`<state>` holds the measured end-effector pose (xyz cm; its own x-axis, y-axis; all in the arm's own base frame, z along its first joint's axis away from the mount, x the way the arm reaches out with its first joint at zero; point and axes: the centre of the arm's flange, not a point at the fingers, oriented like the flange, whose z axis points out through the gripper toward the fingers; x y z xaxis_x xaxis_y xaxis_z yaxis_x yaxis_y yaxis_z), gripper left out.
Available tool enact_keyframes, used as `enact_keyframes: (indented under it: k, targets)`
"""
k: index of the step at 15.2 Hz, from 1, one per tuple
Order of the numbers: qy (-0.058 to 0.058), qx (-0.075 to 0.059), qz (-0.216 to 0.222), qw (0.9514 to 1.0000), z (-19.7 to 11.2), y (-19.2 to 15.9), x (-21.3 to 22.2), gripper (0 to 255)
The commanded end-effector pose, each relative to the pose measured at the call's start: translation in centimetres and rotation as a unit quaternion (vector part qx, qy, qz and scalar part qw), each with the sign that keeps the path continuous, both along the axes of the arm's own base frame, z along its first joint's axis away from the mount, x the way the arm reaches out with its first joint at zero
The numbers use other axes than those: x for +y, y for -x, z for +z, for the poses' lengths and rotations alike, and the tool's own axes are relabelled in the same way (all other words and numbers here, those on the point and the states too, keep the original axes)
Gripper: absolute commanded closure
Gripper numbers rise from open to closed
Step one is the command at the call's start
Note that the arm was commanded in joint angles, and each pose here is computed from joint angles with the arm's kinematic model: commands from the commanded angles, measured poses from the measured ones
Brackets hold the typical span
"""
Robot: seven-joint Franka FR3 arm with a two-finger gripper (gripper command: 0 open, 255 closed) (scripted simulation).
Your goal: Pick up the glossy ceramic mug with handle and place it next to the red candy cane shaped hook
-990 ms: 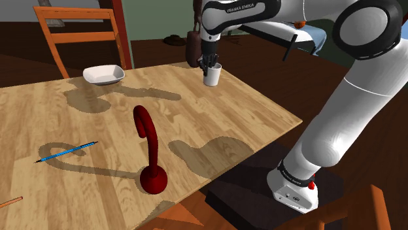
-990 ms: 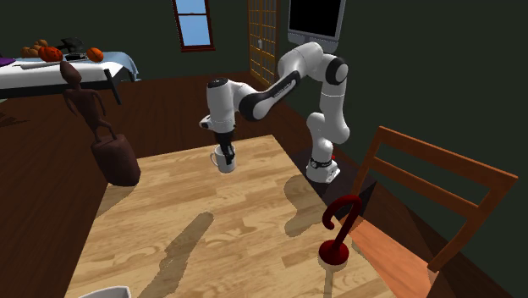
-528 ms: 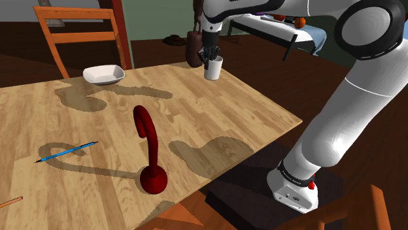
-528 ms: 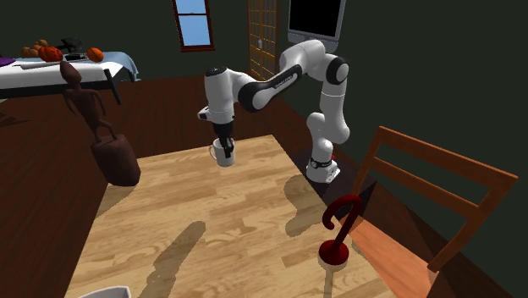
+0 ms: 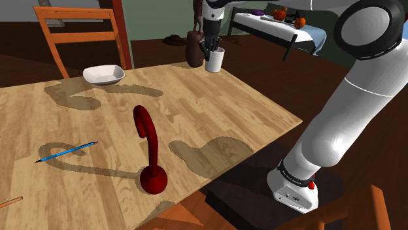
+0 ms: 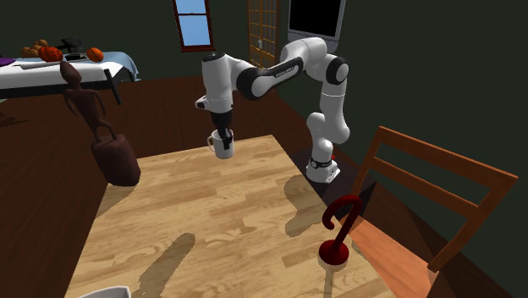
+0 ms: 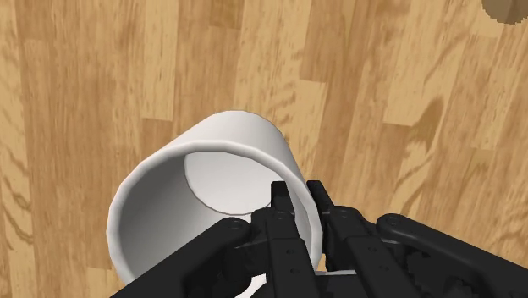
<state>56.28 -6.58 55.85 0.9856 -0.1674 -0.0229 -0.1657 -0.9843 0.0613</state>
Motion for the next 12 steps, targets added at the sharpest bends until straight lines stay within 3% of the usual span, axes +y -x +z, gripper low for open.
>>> enact_keyframes:
  k: [1,12]
  targets:
    - [0.000,0.000,0.000,1.0000,1.1,0.1,0.0,255]
    - [0.000,0.000,0.000,1.0000,6.9,0.1,0.0,255]
